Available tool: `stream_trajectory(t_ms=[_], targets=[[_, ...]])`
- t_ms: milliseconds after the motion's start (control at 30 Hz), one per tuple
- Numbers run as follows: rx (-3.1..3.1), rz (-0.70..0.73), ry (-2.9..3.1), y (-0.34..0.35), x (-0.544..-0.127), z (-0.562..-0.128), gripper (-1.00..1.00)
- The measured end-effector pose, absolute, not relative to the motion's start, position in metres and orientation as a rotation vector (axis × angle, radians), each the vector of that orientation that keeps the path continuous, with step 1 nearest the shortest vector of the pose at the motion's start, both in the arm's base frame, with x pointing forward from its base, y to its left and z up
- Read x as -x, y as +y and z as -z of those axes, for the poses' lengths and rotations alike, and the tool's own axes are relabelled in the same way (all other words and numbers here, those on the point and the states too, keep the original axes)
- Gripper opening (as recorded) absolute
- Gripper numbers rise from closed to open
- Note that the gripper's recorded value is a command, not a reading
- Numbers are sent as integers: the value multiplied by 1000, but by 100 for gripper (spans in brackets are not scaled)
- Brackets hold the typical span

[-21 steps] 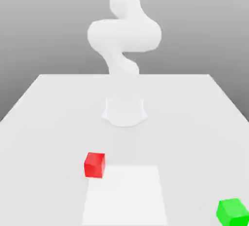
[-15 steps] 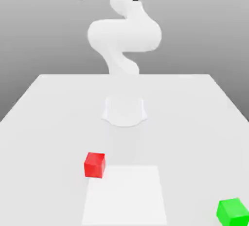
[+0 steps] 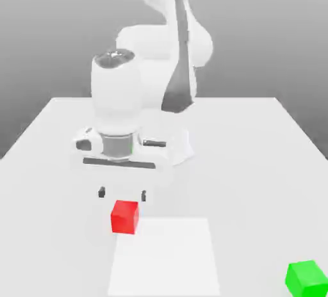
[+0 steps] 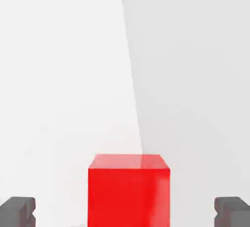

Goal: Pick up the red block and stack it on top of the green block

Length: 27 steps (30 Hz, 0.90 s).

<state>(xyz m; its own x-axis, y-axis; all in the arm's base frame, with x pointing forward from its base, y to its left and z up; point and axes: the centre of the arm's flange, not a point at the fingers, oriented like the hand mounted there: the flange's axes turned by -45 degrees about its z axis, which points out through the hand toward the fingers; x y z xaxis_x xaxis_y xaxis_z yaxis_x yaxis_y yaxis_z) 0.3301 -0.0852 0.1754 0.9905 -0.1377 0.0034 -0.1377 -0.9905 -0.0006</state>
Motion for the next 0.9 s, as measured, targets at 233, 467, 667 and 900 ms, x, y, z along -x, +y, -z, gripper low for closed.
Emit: stream_trajectory(t_ms=[233, 467, 667, 900], targets=[[3135, -1, 218, -85, -327, -144, -100], [3134, 0, 219, -85, -328, -166, -100], [3139, -1, 136, -74, -340, -209, -100], [3112, -3, -442, 32, -424, -226, -100]])
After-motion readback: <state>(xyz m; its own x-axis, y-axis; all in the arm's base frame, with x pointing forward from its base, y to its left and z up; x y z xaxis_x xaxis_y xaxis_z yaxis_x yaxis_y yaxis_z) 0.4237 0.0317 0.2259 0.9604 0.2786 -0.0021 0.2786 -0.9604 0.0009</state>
